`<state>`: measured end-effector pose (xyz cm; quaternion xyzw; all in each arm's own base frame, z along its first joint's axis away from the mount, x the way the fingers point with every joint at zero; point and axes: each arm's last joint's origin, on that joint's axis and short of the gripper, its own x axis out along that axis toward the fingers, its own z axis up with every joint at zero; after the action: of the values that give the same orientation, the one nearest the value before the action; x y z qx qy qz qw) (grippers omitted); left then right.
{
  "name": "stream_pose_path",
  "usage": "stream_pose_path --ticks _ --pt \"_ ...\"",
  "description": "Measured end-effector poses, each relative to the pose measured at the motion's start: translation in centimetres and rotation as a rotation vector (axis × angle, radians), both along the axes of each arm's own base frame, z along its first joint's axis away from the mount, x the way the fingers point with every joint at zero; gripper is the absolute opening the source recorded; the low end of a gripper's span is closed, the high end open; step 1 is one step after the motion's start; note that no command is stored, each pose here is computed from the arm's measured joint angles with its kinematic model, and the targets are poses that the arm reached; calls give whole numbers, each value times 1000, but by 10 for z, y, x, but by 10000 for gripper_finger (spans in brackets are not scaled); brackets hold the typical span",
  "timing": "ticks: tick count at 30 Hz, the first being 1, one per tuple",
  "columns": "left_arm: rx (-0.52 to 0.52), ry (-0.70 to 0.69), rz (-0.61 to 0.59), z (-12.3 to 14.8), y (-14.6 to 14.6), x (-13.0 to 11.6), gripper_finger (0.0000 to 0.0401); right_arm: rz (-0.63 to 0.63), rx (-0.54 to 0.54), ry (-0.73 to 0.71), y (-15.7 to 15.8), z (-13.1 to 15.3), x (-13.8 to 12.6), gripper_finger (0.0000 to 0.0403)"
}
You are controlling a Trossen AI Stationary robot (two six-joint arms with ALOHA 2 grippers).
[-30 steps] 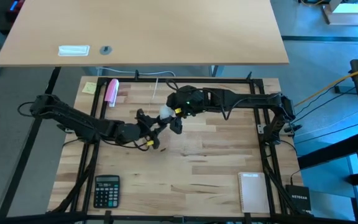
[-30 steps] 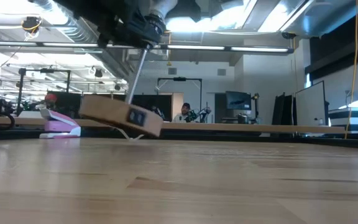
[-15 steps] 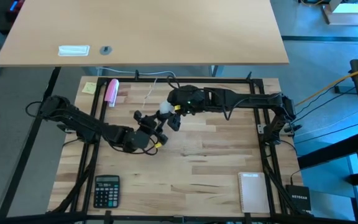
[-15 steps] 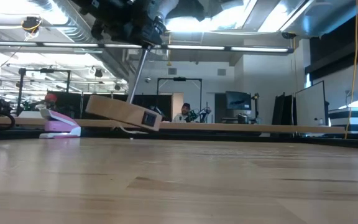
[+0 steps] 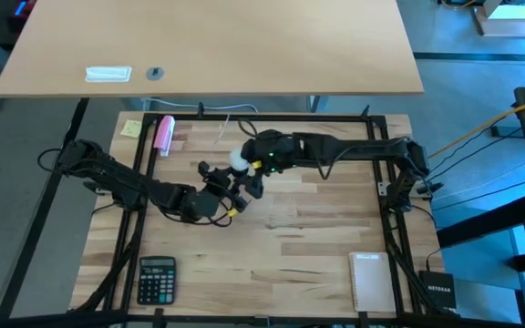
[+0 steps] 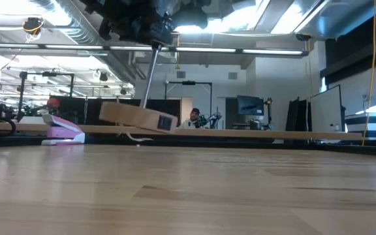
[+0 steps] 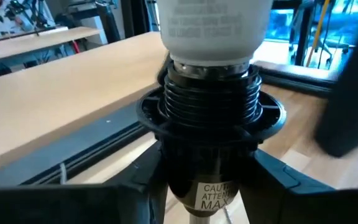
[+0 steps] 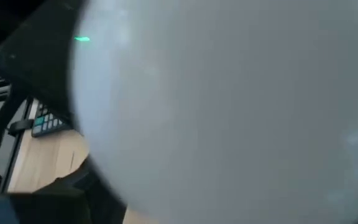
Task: Screw lightbulb
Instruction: Insert the lightbulb into the lamp
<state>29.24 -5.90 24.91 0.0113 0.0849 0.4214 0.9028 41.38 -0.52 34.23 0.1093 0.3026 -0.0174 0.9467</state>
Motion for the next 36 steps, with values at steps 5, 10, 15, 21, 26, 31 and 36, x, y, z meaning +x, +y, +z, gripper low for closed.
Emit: stream_pose_path --ticks 5,10,15,21,26,31,36 --pt "2 0 -1 1 0 0 138 11 -26 -8 -1 3 -1 332" --pt "8 8 -18 1 0 1 138 49 -65 3 -1 9 -9 334" --pt "4 -12 -20 8 0 -2 138 89 -108 19 0 21 -25 334" --pt "2 -5 -35 9 0 -4 138 110 -128 59 0 20 -30 335" --pt "-4 17 -105 9 -1 -2 138 172 -170 140 0 20 -41 335" --pt "-2 97 -321 6 -6 1 138 250 -278 129 0 42 -68 335" --pt "-25 122 -464 5 -9 2 138 293 -350 79 0 59 -84 335"
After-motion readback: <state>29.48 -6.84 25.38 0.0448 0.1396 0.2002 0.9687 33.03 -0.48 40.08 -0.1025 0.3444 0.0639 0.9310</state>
